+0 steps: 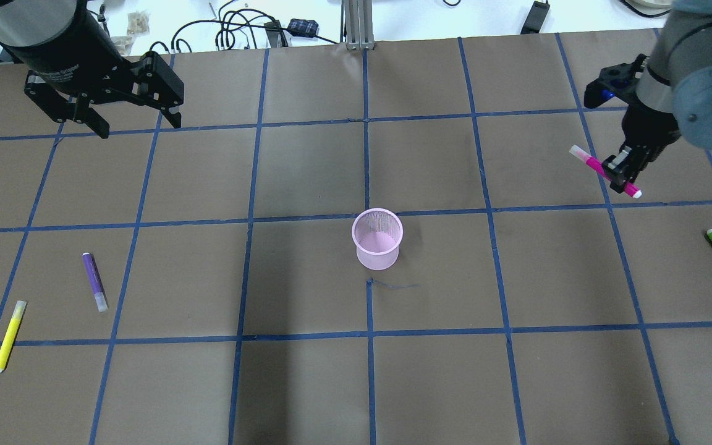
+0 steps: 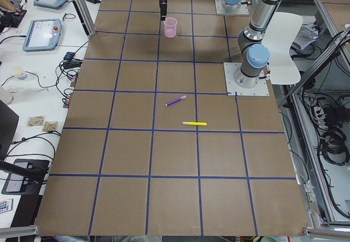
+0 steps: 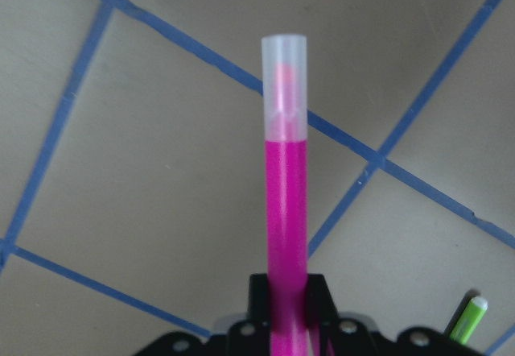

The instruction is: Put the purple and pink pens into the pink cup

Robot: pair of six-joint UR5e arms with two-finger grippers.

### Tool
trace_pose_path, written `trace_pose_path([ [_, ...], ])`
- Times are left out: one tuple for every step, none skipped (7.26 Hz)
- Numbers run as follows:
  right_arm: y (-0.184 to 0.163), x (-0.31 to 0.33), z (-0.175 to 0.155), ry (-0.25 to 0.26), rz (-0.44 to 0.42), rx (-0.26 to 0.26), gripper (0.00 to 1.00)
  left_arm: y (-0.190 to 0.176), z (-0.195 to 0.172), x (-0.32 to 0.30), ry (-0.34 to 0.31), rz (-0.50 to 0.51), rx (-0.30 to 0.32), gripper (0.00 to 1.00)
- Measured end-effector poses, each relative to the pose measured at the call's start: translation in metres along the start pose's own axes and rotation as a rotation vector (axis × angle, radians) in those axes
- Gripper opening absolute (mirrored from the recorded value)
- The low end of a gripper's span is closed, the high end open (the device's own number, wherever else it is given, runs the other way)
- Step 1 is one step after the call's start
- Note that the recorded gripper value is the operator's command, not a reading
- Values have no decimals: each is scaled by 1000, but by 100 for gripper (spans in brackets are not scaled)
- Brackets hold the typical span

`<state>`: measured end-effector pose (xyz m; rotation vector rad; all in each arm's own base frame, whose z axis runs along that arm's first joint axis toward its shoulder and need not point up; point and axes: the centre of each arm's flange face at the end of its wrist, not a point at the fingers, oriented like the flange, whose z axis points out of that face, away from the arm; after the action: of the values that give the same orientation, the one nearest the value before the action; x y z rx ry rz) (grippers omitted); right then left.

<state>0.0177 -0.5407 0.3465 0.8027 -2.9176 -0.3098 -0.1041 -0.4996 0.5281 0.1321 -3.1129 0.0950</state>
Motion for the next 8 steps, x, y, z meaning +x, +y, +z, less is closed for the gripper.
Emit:
trace_pose_path([
  [-21,-44,-17,21,27,-26,0,1,0,0,-2,20,0,100],
  [-35,-82,-28,50,46,-53,0,2,-1,0,-6,55,0,100],
  [-43,-112,-35,92,45,-74,0,2,-2,0,-8,81,2,100],
  [-48,-135,-38,128,14,-90,0,2,-2,0,-9,92,2,100],
  [-52,-154,-40,151,-40,-100,0,2,-2,0,-8,97,2,100],
  [-58,-174,-42,169,-117,-105,0,2,-1,0,-8,98,2,100],
  [-67,-197,-45,191,-226,-110,0,2,-1,0,-8,98,2,100],
  [-77,-221,-46,224,-344,-125,0,1,-1,0,-8,97,1,100],
])
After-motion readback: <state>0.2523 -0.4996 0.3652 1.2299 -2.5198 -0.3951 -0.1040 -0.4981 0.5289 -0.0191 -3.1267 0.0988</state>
